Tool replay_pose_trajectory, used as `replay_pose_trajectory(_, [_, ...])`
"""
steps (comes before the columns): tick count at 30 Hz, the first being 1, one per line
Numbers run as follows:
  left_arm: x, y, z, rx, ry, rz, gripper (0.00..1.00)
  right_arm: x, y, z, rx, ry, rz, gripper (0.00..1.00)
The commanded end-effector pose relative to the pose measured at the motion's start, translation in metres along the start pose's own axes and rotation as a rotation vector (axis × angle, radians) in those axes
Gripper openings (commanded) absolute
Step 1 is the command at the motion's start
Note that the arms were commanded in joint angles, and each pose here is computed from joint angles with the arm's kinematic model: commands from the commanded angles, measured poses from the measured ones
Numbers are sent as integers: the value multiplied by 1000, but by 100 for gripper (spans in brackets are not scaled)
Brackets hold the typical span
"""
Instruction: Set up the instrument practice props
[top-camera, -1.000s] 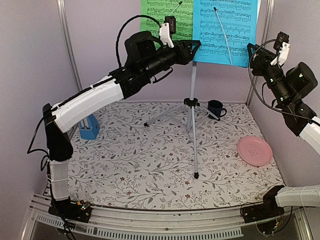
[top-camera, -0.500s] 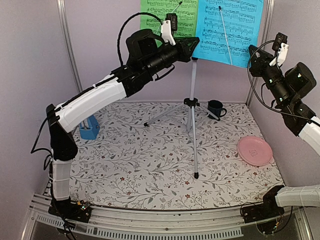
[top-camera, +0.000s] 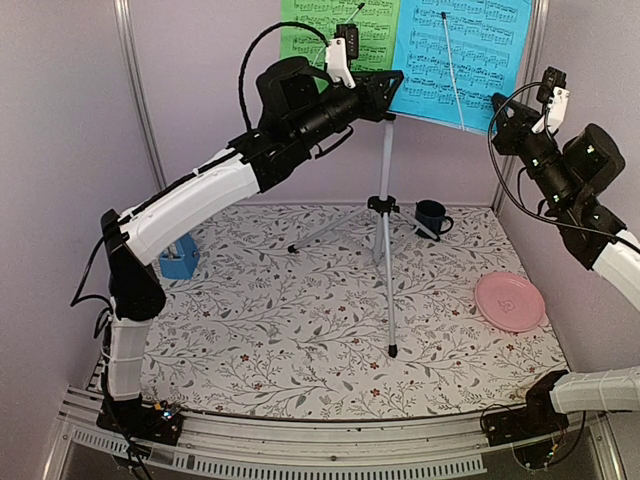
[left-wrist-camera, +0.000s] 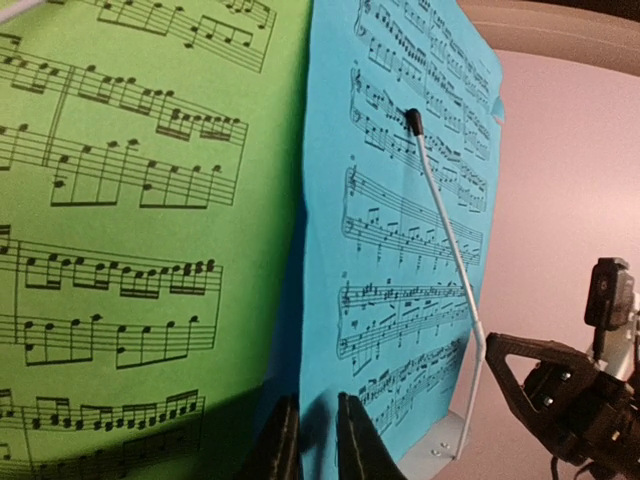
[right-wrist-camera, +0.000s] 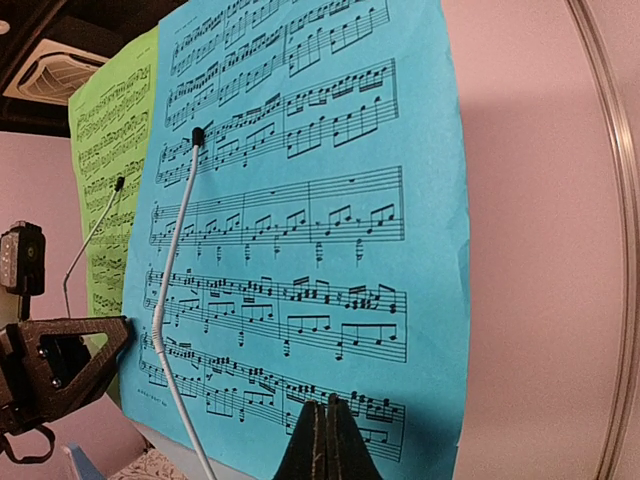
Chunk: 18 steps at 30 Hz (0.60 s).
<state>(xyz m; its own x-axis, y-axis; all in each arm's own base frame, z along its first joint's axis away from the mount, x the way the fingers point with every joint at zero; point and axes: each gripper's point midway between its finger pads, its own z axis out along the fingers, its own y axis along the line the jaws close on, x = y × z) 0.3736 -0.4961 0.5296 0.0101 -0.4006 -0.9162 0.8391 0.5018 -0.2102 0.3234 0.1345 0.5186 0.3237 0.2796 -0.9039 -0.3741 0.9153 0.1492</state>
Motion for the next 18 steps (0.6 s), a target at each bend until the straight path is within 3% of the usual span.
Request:
replay_pose_trajectory(1, [-12,2,-5,-14,-16,18,19,-6,1,-1,-11,-17,-6,7])
replay_pose_trajectory(9, [-39,-9,-39,-11,-57,47,40,-7,9,-7,-61,-16,-39,38])
replay_pose_trajectory(18, [-34,2,-84,-54,-44,84,74,-5,39,-19,-241,25,-111,81])
